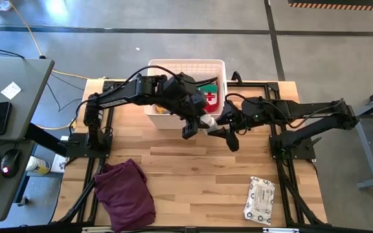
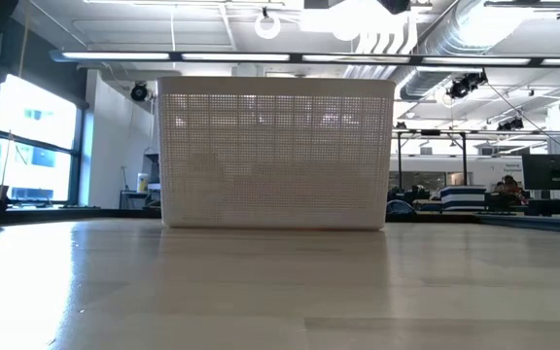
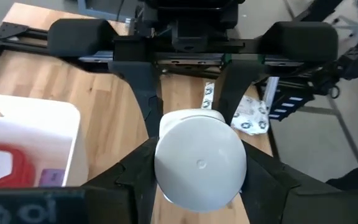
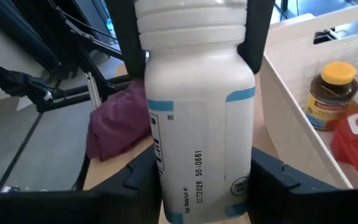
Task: Pick & place medical supplies in basket/bin
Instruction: Put the white medicine bottle into the white bin, then put the mailer bag into the white bin
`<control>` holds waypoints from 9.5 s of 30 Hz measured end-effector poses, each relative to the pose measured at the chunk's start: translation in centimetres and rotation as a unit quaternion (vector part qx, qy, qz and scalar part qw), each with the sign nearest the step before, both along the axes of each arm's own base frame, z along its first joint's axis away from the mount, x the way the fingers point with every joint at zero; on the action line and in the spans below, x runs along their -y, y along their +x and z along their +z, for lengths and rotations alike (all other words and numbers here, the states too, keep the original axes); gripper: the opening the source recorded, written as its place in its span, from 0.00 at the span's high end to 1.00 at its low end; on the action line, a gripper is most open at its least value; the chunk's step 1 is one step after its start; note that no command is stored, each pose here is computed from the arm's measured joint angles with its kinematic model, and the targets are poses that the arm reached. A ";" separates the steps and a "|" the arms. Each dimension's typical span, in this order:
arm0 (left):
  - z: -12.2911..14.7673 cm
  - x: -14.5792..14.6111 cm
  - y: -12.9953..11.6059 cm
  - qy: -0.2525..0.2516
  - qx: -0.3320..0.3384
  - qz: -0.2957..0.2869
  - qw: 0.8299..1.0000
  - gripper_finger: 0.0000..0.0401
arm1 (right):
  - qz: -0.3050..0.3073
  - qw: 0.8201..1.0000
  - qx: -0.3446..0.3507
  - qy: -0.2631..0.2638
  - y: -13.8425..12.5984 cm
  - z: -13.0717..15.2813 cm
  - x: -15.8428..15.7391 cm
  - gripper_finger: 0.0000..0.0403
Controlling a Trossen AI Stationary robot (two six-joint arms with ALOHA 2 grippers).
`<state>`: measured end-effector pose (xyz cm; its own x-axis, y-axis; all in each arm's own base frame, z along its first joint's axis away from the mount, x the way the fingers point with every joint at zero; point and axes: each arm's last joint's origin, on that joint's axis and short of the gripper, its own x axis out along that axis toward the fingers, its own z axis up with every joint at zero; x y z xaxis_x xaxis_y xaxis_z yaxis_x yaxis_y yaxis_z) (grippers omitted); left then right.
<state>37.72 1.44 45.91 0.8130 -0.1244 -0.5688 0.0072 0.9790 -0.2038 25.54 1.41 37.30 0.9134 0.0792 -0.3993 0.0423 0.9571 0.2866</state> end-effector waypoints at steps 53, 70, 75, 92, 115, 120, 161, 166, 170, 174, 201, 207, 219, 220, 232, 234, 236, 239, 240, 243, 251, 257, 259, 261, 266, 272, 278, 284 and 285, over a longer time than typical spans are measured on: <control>-17.4 -14.9 -6.6 0.048 -0.263 0.124 0.956 0.48 | -0.321 0.946 -0.026 -0.033 -8.5 2.0 8.6 0.36; -20.0 -16.0 -7.9 -0.006 -0.311 0.196 0.930 0.45 | -0.326 0.945 -0.026 -0.016 -8.8 1.9 9.6 0.36; -21.0 -16.1 -7.6 -0.021 -0.331 0.202 0.921 0.47 | -0.326 0.945 -0.029 -0.016 -8.7 1.8 9.7 0.36; -22.6 -16.1 -7.0 -0.012 -0.349 0.204 0.915 0.40 | -0.321 0.946 -0.043 -0.015 -7.9 1.3 10.0 0.36; -20.0 -16.0 -7.0 -0.050 -0.356 0.193 0.913 0.06 | -0.287 0.956 -0.062 0.003 -8.0 1.0 9.7 0.36; -17.4 -16.2 -6.7 -0.029 -0.342 0.203 0.917 0.12 | -0.266 0.954 -0.137 0.029 -8.7 -0.3 9.2 0.36; -0.4 -2.2 -3.9 -0.083 -0.085 0.269 0.956 0.16 | 0.123 0.833 -0.445 0.304 -14.5 -17.4 -0.2 0.36; -0.4 -0.4 -3.8 -0.094 -0.082 0.266 0.956 0.16 | 0.163 0.864 -0.381 0.287 -14.0 -18.2 -1.5 0.36; -0.3 0.7 -3.7 -0.107 -0.081 0.263 0.955 0.16 | 0.168 0.883 -0.349 0.266 -13.6 -19.2 -2.2 0.36; -0.3 1.8 -3.7 -0.119 -0.082 0.259 0.955 0.16 | 0.158 0.891 -0.344 0.251 -13.6 -20.3 -2.8 0.36; -0.4 2.1 -3.8 -0.117 -0.086 0.258 0.955 0.16 | 0.141 0.890 -0.330 0.283 -14.8 -24.3 -5.6 0.36; -0.4 2.1 -3.8 -0.114 -0.086 0.256 0.956 0.16 | 0.143 0.896 -0.322 0.270 -15.0 -24.2 -6.1 0.36; -0.4 2.1 -3.8 -0.110 -0.087 0.252 0.958 0.16 | 0.143 0.905 -0.315 0.250 -15.2 -24.3 -6.4 0.47; -0.4 2.1 -3.8 -0.110 -0.087 0.252 0.958 0.16 | 0.145 0.904 -0.315 0.249 -15.2 -24.3 -6.4 0.50; -0.4 2.1 -3.8 -0.101 -0.084 0.256 0.958 0.16 | 0.172 0.901 -0.315 0.243 -15.2 -24.2 -6.5 0.98; -0.4 2.0 -3.8 -0.094 -0.084 0.253 0.959 0.16 | 0.167 0.899 -0.317 0.250 -15.2 -24.2 -6.5 0.97; -0.4 2.0 -3.8 -0.086 -0.084 0.248 0.961 0.16 | 0.163 0.899 -0.312 0.261 -15.2 -24.0 -6.5 0.98; -0.4 1.8 -3.7 -0.075 -0.083 0.243 0.964 0.16 | 0.148 0.905 -0.283 0.282 -14.8 -23.0 -6.5 0.99; -0.4 1.6 -3.7 -0.073 -0.083 0.242 0.964 0.16 | 0.140 0.910 -0.267 0.286 -14.6 -22.5 -6.4 0.99; -0.3 1.2 -3.7 -0.071 -0.081 0.247 0.963 0.16 | 0.118 0.927 -0.208 0.288 -14.0 -20.2 -6.2 1.00; -0.3 0.0 -3.7 -0.056 -0.076 0.253 0.963 0.16 | 0.067 0.962 -0.084 0.249 -12.1 -13.7 -4.3 1.00; -0.6 -1.8 -4.2 -0.039 -0.099 0.281 0.954 0.16 | 0.054 0.978 -0.004 0.201 -11.2 -7.7 -2.4 1.00; -0.7 -2.3 -4.3 -0.031 -0.102 0.280 0.954 0.16 | 0.065 0.979 0.025 0.191 -10.9 -5.6 -1.9 1.00; -0.7 -2.9 -4.4 -0.022 -0.107 0.279 0.954 0.16 | 0.074 0.980 0.048 0.177 -10.5 -3.6 -1.4 1.00; -0.4 -4.6 -4.9 -0.001 -0.106 0.281 0.954 0.16 | 0.077 0.984 0.080 0.137 -8.1 0.2 0.0 1.00; 0.9 -6.6 -6.9 0.032 -0.090 0.300 0.949 0.16 | 0.014 0.992 0.094 0.086 -3.8 3.1 3.7 1.00; 2.9 -9.6 -10.0 0.055 -0.045 0.351 0.934 0.16 | -0.025 0.990 0.115 0.080 0.4 4.3 9.1 1.00; 3.9 -12.0 -11.8 0.089 -0.028 0.362 0.928 0.16 | -0.035 0.988 0.125 0.084 4.1 4.5 14.2 1.00; 3.8 -12.5 -12.1 0.091 -0.032 0.362 0.927 0.16 | -0.039 0.988 0.119 0.088 4.7 4.2 15.1 1.00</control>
<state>25.64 13.93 49.72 0.6093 0.5439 -0.5770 -0.6718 0.7407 -0.0112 30.21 -13.72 41.46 0.9859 0.0536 -0.1583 0.0254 0.8882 0.4587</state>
